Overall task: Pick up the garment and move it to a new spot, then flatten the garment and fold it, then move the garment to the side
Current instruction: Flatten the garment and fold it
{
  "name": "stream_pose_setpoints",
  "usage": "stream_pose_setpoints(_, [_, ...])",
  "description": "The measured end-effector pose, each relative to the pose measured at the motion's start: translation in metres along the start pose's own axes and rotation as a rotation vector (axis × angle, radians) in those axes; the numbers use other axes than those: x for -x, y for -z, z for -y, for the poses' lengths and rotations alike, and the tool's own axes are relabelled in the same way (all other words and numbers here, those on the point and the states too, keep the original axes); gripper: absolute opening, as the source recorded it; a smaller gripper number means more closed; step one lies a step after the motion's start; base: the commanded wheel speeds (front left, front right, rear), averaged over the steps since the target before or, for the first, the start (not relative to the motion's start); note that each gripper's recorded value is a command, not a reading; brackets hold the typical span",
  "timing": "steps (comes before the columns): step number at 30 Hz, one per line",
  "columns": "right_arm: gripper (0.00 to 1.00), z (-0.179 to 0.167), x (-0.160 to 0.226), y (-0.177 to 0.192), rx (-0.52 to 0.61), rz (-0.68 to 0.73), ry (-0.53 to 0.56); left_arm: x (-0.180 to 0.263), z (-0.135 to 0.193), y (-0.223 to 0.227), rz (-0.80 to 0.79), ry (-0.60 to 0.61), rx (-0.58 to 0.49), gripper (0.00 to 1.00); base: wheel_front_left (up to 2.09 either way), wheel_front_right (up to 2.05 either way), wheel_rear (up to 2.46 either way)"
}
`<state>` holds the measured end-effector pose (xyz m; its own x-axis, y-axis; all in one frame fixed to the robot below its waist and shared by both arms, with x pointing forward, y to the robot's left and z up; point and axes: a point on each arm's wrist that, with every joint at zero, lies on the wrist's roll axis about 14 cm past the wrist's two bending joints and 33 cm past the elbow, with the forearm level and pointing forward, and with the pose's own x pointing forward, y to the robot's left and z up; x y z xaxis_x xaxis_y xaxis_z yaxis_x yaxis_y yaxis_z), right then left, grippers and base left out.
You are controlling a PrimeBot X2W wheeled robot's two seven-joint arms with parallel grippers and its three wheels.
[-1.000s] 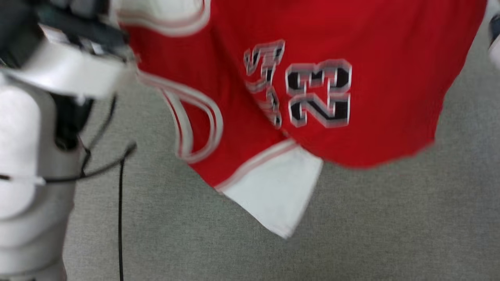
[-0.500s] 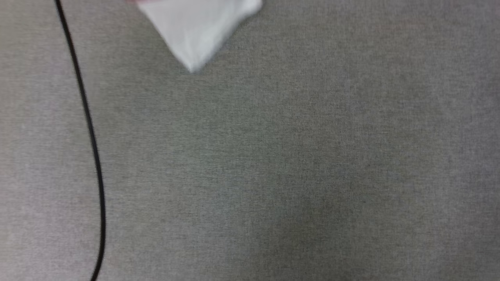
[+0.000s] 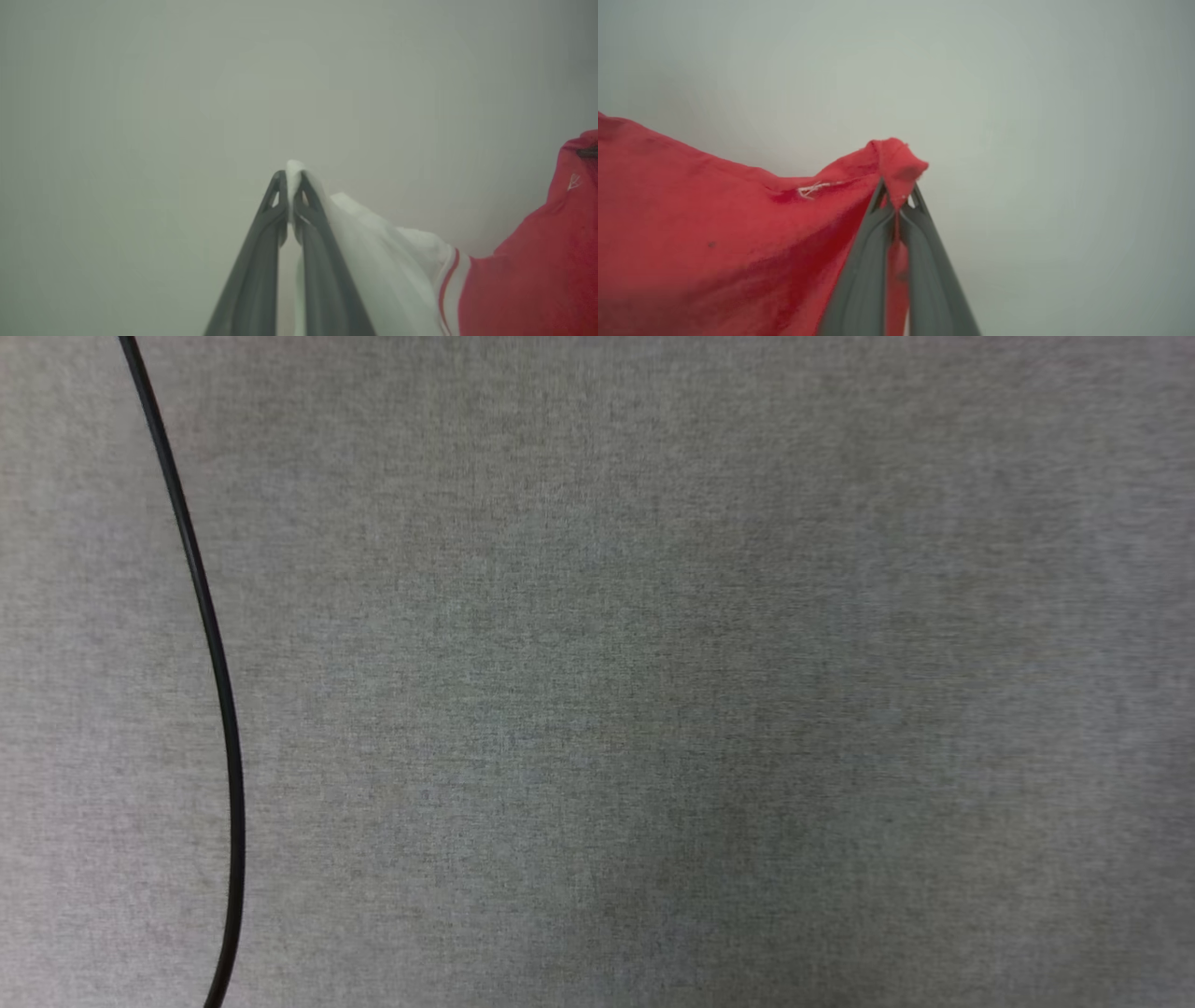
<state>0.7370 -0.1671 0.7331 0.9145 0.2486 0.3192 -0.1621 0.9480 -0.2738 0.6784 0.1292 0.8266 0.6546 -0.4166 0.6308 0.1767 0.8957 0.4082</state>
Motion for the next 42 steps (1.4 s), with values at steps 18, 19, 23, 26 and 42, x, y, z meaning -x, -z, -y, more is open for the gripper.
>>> stream_pose_setpoints(18, [0.00, -0.081, 0.052, 0.154, -0.120, -0.273, -0.193, 0.117, 0.044, 0.132, -0.301, 0.002, 0.229, 0.00, 0.00, 0.00, 0.00])
stream_pose_setpoints(19, [0.00, -0.085, 0.060, 0.158, -0.132, -0.286, -0.204, 0.128, 0.049, 0.134, -0.318, 0.007, 0.242, 0.00, 0.00, 0.00, 0.00])
stream_pose_setpoints(23, [0.00, -0.099, 0.098, 0.173, -0.169, -0.344, -0.252, 0.172, 0.061, 0.133, -0.378, -0.009, 0.297, 0.00, 0.00, 0.00, 0.00])
stream_pose_setpoints(26, [0.00, -0.107, 0.130, 0.178, -0.193, -0.388, -0.283, 0.207, 0.072, 0.127, -0.427, -0.025, 0.333, 0.00, 0.00, 0.00, 0.00])
stream_pose_setpoints(42, [0.00, -0.113, 0.287, 0.157, -0.293, -0.573, -0.322, 0.370, 0.128, 0.044, -0.675, -0.123, 0.505, 0.00, 0.00, 0.00, 0.00])
